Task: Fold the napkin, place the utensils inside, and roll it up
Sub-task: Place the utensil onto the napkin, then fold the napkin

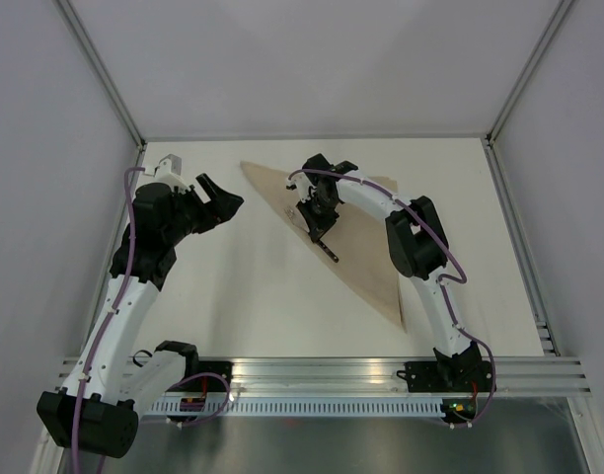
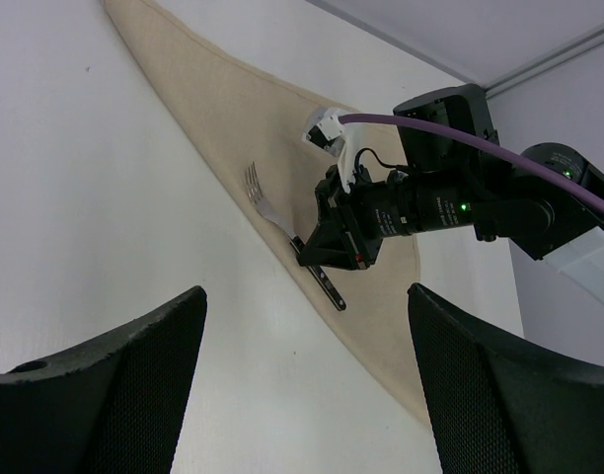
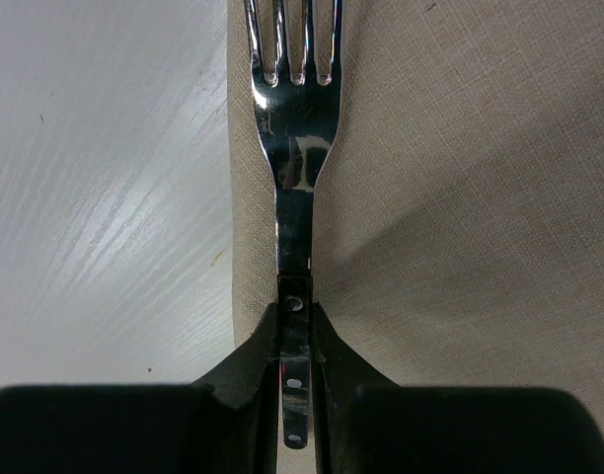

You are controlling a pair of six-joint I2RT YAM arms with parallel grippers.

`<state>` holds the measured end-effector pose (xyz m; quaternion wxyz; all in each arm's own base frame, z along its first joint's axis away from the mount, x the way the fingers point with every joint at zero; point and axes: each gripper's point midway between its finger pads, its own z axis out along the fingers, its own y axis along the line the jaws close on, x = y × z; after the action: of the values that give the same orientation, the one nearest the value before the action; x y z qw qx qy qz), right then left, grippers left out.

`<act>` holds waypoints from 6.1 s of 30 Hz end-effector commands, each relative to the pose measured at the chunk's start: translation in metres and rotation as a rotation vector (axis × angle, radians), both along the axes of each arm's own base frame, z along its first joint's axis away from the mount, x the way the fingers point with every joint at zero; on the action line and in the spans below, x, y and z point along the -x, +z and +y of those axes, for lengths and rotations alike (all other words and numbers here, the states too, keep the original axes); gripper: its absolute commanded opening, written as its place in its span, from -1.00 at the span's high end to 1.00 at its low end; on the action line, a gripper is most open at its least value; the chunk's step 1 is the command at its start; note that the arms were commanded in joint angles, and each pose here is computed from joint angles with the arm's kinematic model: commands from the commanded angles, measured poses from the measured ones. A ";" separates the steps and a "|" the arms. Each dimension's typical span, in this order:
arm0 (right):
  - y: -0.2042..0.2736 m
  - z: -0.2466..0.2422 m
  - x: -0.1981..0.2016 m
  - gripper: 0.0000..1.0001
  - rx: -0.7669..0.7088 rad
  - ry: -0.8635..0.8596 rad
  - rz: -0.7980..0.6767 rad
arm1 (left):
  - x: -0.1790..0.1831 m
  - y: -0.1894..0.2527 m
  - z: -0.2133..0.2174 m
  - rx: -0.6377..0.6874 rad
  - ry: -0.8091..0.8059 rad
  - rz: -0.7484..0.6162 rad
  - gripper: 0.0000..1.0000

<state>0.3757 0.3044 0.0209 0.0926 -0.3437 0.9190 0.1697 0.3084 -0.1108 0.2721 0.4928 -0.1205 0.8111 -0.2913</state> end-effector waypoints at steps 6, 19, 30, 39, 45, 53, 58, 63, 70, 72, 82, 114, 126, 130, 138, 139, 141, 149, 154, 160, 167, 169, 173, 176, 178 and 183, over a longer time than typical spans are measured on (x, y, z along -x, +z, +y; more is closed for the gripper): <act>-0.006 -0.008 0.000 0.98 0.072 -0.070 0.002 | 0.002 0.008 0.001 -0.036 -0.014 -0.035 -0.77; 0.009 -0.008 0.000 0.50 0.050 -0.065 -0.015 | 0.003 0.008 0.001 -0.040 -0.018 -0.037 -0.88; 0.067 0.000 -0.008 0.12 -0.047 -0.060 -0.098 | 0.007 0.011 -0.009 -0.038 -0.094 -0.077 -0.99; 0.173 -0.082 -0.064 0.09 -0.303 -0.275 -0.228 | 0.023 -0.004 -0.080 -0.180 -0.270 -0.247 -0.99; 0.180 -0.163 -0.071 0.09 -0.339 -0.430 -0.250 | 0.046 -0.025 -0.151 -0.339 -0.383 -0.398 -0.99; 0.161 -0.208 -0.064 0.10 -0.370 -0.524 -0.226 | 0.102 -0.094 -0.255 -0.670 -0.593 -0.606 -0.99; 0.156 -0.226 -0.067 0.10 -0.355 -0.564 -0.237 | 0.137 -0.122 -0.295 -0.753 -0.717 -0.760 -0.99; 0.152 -0.230 -0.066 0.10 -0.353 -0.575 -0.238 | 0.170 -0.140 -0.330 -0.710 -0.811 -0.877 -0.99; 0.152 -0.233 -0.065 0.10 -0.352 -0.581 -0.246 | 0.195 -0.167 -0.362 -0.707 -0.919 -0.926 -0.99; 0.153 -0.234 -0.065 0.11 -0.352 -0.583 -0.248 | 0.198 -0.169 -0.371 -0.727 -0.927 -0.948 -0.98; 0.149 -0.233 -0.064 0.13 -0.353 -0.583 -0.239 | 0.202 -0.199 -0.393 -0.768 -0.966 -0.930 -0.82; 0.145 -0.233 -0.063 0.22 -0.352 -0.584 -0.233 | 0.193 -0.219 -0.406 -0.857 -0.919 -0.942 0.88; 0.146 -0.234 -0.063 0.23 -0.351 -0.585 -0.239 | 0.164 -0.170 -0.401 -0.648 -0.826 -0.791 0.95; 0.147 -0.233 -0.063 0.22 -0.351 -0.583 -0.240 | 0.129 -0.155 -0.383 -0.529 -0.768 -0.656 0.95; 0.150 -0.234 -0.063 0.22 -0.348 -0.585 -0.254 | 0.038 -0.142 -0.317 -0.302 -0.518 -0.366 0.95; 0.150 -0.235 -0.063 0.22 -0.348 -0.586 -0.254 | 0.031 -0.139 -0.311 -0.266 -0.488 -0.333 0.95; 0.152 -0.235 -0.063 0.22 -0.349 -0.586 -0.259 | 0.008 -0.144 -0.288 -0.267 -0.425 -0.285 0.95; 0.154 -0.234 -0.061 0.22 -0.354 -0.581 -0.262 | -0.040 -0.166 -0.231 -0.216 -0.286 -0.128 0.95; 0.154 -0.234 -0.061 0.22 -0.357 -0.581 -0.261 | -0.065 -0.178 -0.199 -0.189 -0.220 -0.068 0.95; 0.153 -0.234 -0.062 0.22 -0.355 -0.580 -0.264 | -0.085 -0.190 -0.176 -0.190 -0.160 -0.006 0.95; 0.153 -0.234 -0.062 0.22 -0.354 -0.581 -0.264 | -0.098 -0.199 -0.161 -0.198 -0.109 0.037 0.95; 0.152 -0.234 -0.062 0.22 -0.354 -0.581 -0.261 | -0.101 -0.198 -0.160 -0.190 -0.102 0.035 0.95; 0.152 -0.234 -0.062 0.22 -0.353 -0.583 -0.259 | -0.110 -0.200 -0.155 -0.173 -0.097 0.051 0.95; 0.151 -0.234 -0.062 0.22 -0.352 -0.582 -0.258 | -0.115 -0.202 -0.152 -0.173 -0.095 0.065 0.95; 0.151 -0.234 -0.062 0.22 -0.352 -0.579 -0.259 | -0.118 -0.201 -0.151 -0.168 -0.090 0.068 0.95; 0.151 -0.234 -0.062 0.21 -0.352 -0.579 -0.259 | -0.124 -0.202 -0.144 -0.161 -0.083 0.073 0.95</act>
<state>0.4359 0.0687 0.1515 0.2824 -0.0635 0.9264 0.2408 0.4216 -0.2498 0.0587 0.4567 -0.0417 0.8615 -0.2178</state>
